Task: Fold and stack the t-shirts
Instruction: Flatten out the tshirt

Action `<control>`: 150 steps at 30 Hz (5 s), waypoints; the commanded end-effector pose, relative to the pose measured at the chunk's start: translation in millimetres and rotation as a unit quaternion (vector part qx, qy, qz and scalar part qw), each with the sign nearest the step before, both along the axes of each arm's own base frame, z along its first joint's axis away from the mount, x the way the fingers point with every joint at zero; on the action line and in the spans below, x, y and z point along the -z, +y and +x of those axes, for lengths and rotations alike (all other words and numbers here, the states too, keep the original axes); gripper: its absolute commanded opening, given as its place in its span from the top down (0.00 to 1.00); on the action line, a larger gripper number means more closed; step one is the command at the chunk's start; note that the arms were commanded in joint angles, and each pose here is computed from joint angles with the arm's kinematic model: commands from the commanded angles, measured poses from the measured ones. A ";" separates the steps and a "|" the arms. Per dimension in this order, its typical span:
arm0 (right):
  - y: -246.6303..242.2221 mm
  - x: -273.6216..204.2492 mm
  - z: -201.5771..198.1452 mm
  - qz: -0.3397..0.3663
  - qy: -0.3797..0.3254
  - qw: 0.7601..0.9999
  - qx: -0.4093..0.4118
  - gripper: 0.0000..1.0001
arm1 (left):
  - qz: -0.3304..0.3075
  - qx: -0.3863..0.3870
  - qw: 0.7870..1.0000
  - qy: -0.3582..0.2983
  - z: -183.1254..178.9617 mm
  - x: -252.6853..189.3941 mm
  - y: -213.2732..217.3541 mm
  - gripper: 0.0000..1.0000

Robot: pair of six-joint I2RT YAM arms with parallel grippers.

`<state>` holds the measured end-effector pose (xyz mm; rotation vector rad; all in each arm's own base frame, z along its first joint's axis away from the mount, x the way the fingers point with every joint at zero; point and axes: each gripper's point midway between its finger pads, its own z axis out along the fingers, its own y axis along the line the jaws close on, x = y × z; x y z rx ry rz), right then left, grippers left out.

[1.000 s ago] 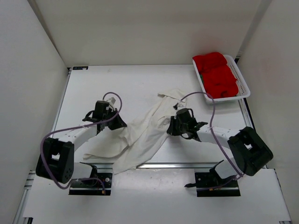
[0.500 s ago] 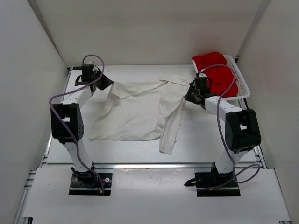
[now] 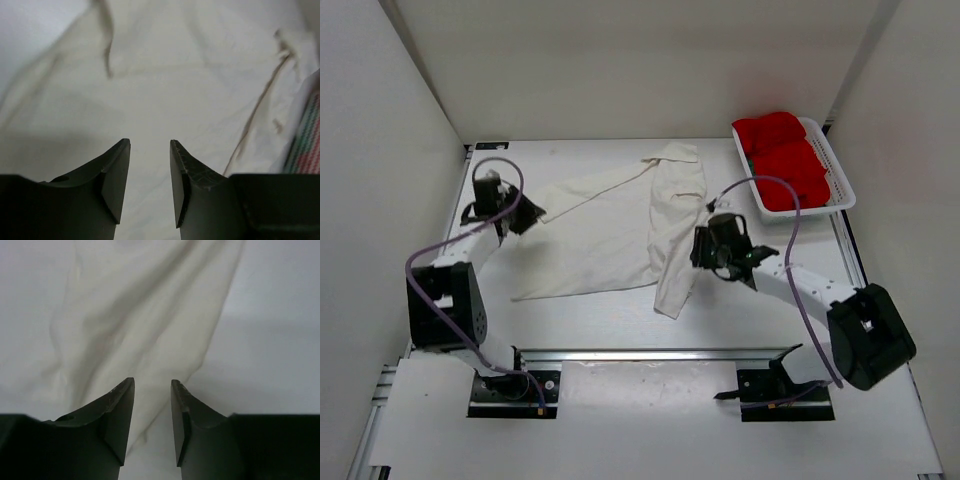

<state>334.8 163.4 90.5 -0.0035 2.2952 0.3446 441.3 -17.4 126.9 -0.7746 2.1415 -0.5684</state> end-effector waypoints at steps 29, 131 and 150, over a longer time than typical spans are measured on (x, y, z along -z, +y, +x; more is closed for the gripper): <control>43.9 46.8 -143.0 0.024 0.045 0.985 -0.166 0.56 | -0.014 -0.185 0.966 0.177 -215.0 120.2 49.7 0.46; -61.5 -217.3 20.6 -0.042 -0.212 0.976 -0.004 1.00 | 0.002 -0.072 0.967 -0.244 -55.7 -188.8 41.3 1.00; -29.6 2.1 -175.8 0.112 0.137 0.984 -0.004 1.00 | 0.022 -0.068 0.997 0.023 -165.9 36.7 45.7 1.00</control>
